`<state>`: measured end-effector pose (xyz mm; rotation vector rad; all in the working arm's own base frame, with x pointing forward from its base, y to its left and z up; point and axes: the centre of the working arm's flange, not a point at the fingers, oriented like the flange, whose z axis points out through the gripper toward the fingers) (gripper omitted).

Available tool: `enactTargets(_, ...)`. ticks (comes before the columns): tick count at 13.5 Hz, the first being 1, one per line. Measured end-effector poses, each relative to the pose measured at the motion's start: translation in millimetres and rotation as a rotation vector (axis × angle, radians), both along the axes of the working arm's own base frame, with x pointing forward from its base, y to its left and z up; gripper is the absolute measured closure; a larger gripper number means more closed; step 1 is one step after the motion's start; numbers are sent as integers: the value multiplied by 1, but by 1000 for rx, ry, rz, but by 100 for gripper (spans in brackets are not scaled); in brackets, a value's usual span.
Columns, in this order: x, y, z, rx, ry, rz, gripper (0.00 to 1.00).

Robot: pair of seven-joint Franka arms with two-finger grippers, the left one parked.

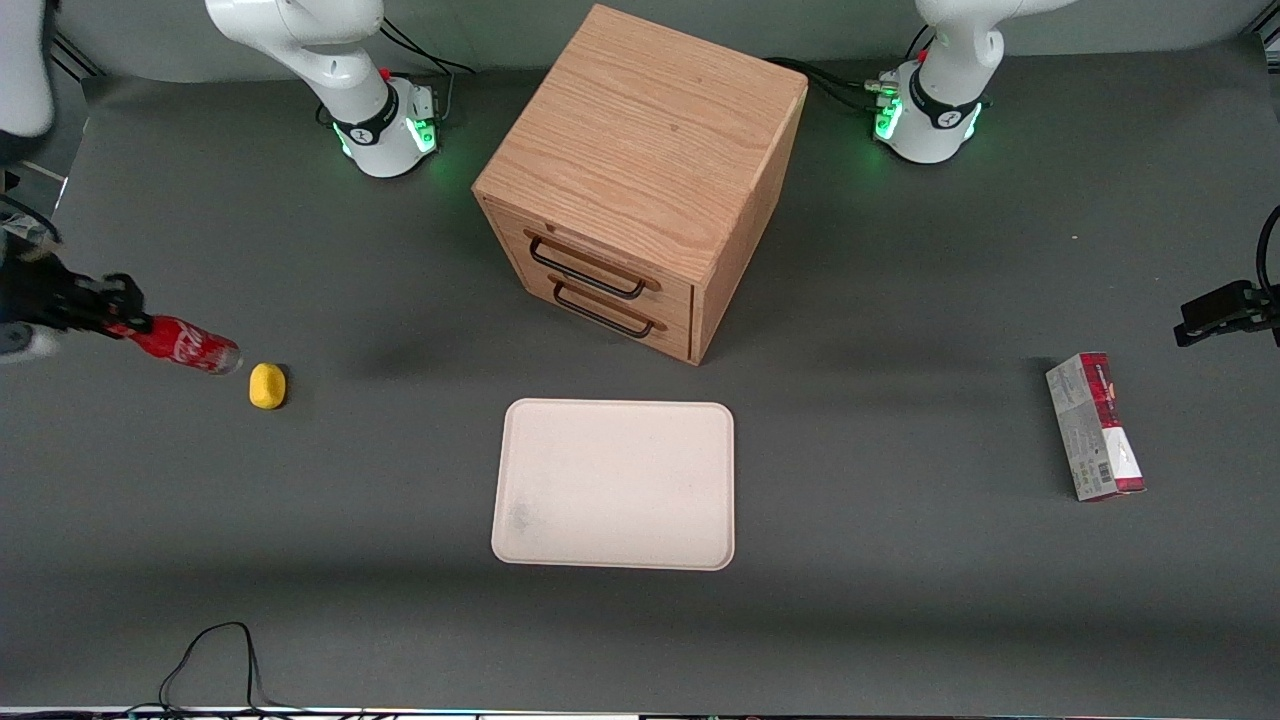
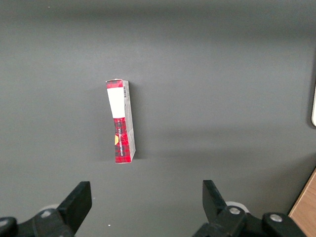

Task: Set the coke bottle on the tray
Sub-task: 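Carry the bottle with the right gripper over the white tray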

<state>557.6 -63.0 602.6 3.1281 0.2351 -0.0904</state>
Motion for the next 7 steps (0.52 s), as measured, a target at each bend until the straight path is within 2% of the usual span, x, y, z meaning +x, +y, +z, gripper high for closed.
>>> enactTargets(3,-14,-1,54,0,-1,1,69)
enactTargets(5,-14,2,61,0,-5,6,69)
enactTargets(7,-1,18,54,1,2,36,69)
